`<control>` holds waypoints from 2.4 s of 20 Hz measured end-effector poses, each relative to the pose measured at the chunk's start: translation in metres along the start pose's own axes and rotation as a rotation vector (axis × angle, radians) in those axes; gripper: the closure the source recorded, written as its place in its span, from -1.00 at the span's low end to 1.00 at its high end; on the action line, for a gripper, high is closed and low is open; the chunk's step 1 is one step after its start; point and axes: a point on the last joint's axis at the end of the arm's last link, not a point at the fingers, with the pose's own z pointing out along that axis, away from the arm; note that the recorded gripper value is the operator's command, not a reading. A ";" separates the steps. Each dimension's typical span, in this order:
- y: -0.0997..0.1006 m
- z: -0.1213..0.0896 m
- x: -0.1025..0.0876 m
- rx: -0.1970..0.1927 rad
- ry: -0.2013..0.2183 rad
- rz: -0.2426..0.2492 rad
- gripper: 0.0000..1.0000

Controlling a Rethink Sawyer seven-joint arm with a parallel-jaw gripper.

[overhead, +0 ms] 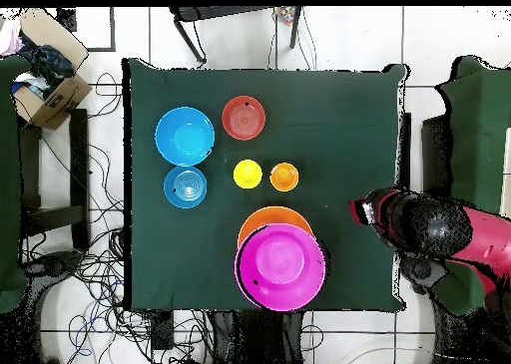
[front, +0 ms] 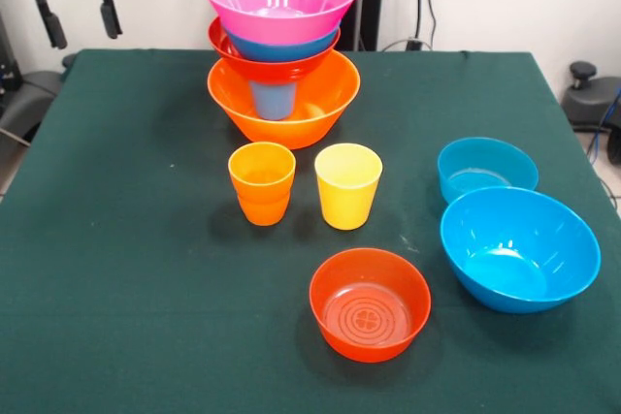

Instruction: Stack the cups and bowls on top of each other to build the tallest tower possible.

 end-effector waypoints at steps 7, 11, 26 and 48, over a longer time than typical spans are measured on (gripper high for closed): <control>-0.007 0.000 0.004 0.010 0.008 0.017 -1.00; -0.012 0.003 0.000 0.024 0.012 0.024 -1.00; -0.016 0.061 -0.099 0.016 -0.030 -0.013 -1.00; 0.039 0.097 -0.145 -0.104 0.083 -0.038 -1.00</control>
